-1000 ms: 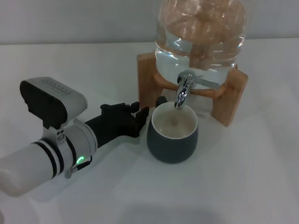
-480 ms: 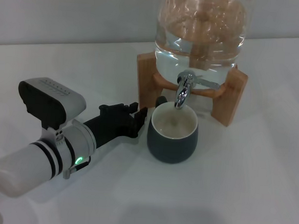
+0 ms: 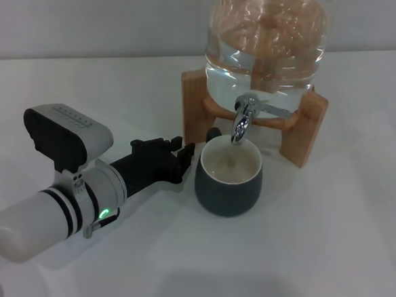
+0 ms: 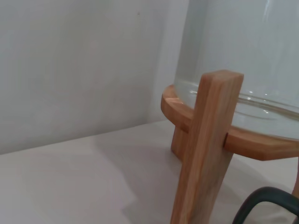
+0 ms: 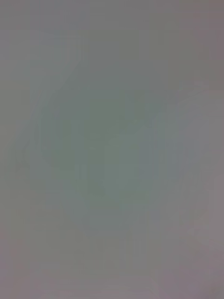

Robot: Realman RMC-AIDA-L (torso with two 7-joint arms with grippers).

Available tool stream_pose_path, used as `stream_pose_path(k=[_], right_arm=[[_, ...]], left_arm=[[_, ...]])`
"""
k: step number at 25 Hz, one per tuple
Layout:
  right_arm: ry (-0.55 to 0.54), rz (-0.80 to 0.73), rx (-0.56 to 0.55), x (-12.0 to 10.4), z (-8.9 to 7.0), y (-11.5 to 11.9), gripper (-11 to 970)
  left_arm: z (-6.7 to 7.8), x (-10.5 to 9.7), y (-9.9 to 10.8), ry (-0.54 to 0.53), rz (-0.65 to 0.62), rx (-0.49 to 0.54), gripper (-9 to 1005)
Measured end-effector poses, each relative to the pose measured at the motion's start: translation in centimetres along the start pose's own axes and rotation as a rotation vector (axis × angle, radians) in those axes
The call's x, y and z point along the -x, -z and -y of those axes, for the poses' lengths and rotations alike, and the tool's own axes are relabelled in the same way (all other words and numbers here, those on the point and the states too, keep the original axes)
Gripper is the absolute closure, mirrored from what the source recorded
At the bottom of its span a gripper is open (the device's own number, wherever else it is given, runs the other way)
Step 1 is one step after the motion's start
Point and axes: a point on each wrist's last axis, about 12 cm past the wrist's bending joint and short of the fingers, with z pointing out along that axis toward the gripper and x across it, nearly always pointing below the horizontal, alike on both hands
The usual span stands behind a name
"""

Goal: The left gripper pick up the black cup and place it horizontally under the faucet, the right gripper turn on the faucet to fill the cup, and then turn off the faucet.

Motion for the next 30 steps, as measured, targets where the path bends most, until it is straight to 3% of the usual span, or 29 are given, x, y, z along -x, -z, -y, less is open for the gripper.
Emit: stream_pose_path(k=[14, 30], right_arm=[[0.009, -0.004, -0.014, 0.0, 0.4, 0.2, 104], [0.009, -0.016, -0.020, -0.1, 0.4, 0.0, 104]], left_arm=[[0.5, 0.1, 0.0, -0.014, 0.017, -0.024, 751], [-1.0, -0.4, 0.8, 0.004, 0.025, 0.034, 747]])
